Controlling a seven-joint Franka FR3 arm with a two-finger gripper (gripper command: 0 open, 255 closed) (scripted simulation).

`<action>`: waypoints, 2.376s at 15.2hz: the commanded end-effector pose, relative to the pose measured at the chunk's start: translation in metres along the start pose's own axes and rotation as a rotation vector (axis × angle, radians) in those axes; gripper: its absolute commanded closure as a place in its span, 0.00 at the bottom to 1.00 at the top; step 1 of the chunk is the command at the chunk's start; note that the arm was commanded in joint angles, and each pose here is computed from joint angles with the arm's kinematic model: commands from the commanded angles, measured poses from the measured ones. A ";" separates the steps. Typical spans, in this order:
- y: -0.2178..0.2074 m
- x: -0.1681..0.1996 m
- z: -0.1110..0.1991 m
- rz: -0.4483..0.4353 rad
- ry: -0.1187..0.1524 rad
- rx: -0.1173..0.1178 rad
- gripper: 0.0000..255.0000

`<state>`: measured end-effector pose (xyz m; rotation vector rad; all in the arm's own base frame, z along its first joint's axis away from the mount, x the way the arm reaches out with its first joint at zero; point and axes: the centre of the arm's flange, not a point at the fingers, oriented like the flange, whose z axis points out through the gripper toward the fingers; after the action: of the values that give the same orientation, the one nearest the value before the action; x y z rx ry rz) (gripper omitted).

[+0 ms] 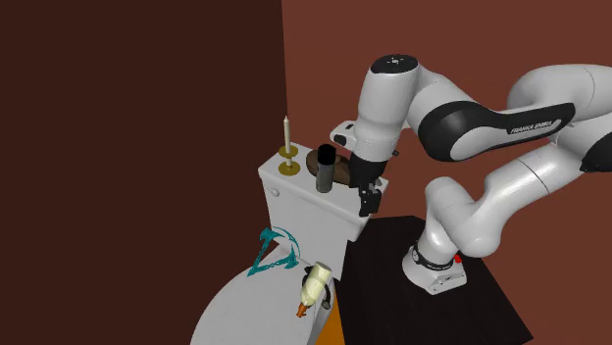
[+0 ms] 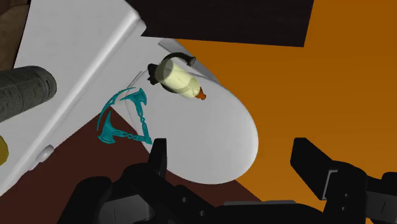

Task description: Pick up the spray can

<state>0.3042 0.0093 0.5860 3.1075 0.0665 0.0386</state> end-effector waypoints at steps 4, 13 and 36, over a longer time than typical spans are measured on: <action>0.039 0.002 0.007 -0.013 -0.002 0.003 0.00; 0.158 0.011 0.028 -0.053 -0.008 0.013 0.00; 0.302 0.028 0.097 -0.103 -0.016 0.026 1.00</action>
<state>0.3471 -0.2943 0.5012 3.1246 0.2279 0.0107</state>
